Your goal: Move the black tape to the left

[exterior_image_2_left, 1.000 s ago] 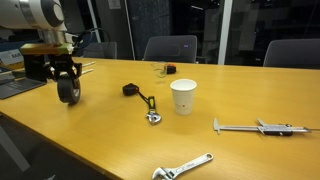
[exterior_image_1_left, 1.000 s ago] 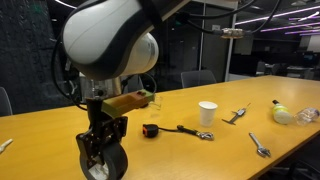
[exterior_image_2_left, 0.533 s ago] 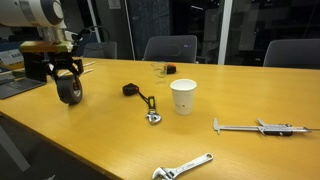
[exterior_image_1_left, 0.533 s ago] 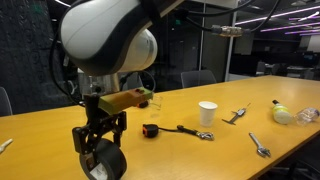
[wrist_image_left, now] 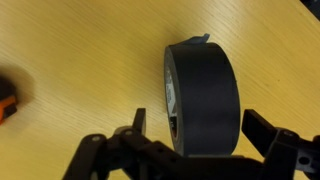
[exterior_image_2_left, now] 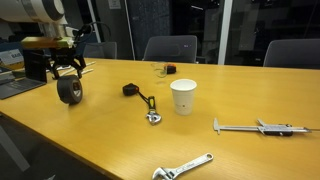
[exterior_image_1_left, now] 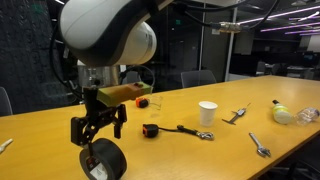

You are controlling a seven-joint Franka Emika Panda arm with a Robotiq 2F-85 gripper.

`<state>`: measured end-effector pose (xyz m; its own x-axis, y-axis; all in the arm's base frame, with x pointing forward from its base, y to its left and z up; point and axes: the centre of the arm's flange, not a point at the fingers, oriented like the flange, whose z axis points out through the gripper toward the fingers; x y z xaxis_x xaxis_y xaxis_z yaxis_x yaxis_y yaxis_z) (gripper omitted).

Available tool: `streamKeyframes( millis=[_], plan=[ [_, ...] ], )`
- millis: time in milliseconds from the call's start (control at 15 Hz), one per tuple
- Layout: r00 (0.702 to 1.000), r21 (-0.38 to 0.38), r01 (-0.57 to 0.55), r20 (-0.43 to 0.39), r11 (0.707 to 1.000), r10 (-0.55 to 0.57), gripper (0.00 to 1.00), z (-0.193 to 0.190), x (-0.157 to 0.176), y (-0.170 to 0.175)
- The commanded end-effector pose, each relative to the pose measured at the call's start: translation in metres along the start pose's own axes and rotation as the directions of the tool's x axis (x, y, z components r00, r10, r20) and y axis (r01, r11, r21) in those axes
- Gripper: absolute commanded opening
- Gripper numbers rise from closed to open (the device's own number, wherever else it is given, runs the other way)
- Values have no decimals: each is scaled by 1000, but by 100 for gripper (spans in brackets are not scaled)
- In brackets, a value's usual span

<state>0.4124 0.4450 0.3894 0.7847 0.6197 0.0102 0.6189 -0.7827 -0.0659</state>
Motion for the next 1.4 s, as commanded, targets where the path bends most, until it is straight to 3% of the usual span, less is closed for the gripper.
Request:
streamKeyframes(
  millis=[0, 200, 400, 667, 1000, 1333],
  plan=[
    [998, -46, -46, -41, 998, 44, 100, -66, 0, 33],
    [992, -88, -115, -64, 989, 110, 100, -126, -26, 71],
    [978, -123, -205, -73, 971, 197, 100, -174, -77, 100],
    [931, -172, -365, -57, 915, 361, 100, -210, -160, 118],
    [794, -169, -600, -5, 782, 608, 100, -215, -268, 129],
    [662, -144, -738, 37, 660, 748, 100, -198, -371, 132]
  ],
)
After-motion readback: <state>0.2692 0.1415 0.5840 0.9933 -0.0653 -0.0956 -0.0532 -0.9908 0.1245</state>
